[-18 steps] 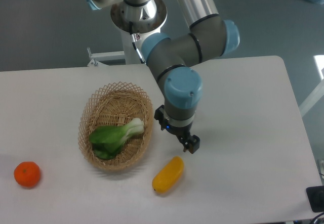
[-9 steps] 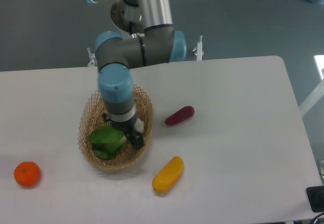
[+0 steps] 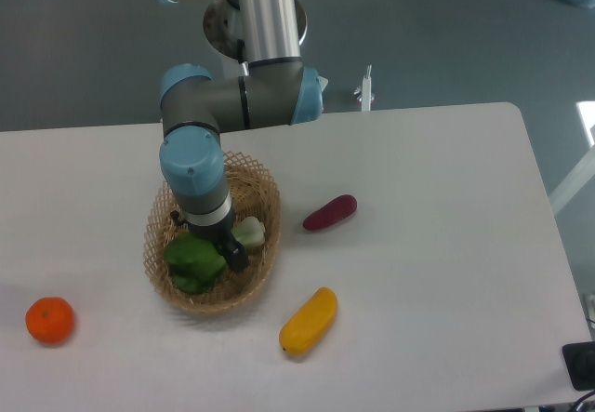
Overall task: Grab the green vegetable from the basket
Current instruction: 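Close the gripper on the bok choy stem, then lift the bok choy out of the basket and carry it aside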
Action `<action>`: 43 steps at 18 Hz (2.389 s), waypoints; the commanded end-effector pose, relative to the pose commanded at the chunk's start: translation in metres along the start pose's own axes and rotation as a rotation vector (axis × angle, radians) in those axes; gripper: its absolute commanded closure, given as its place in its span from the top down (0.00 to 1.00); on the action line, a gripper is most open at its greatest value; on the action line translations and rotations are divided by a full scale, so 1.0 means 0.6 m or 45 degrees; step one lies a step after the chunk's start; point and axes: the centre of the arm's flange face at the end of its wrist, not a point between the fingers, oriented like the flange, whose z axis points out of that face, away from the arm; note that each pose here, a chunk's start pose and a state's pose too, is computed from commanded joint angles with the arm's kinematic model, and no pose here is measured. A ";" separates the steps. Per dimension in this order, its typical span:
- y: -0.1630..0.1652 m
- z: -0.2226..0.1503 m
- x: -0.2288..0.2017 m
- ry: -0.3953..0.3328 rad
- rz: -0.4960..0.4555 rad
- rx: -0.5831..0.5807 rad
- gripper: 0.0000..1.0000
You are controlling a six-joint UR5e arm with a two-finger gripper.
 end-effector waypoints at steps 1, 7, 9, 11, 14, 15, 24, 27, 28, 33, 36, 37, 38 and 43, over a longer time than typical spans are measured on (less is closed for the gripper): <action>0.002 0.006 0.003 0.007 0.002 -0.007 1.00; 0.002 0.020 0.004 0.012 0.003 -0.011 1.00; -0.001 0.028 0.001 -0.005 0.004 -0.002 1.00; -0.001 0.034 0.001 -0.002 0.006 -0.003 0.91; -0.001 0.032 0.001 -0.004 0.006 -0.002 0.66; -0.002 0.028 -0.002 -0.010 0.005 0.001 0.62; 0.025 -0.024 -0.037 -0.031 -0.045 0.027 0.28; 0.034 -0.033 -0.046 -0.015 -0.058 0.022 0.28; 0.037 -0.039 -0.053 -0.023 -0.068 0.026 0.28; 0.084 -0.103 -0.119 -0.032 -0.177 0.141 0.28; 0.114 -0.179 -0.181 0.055 -0.262 0.296 0.28; 0.115 -0.194 -0.199 0.060 -0.271 0.313 0.28; 0.114 -0.206 -0.213 0.050 -0.275 0.320 0.28; 0.167 -0.201 -0.281 0.022 -0.340 0.326 0.28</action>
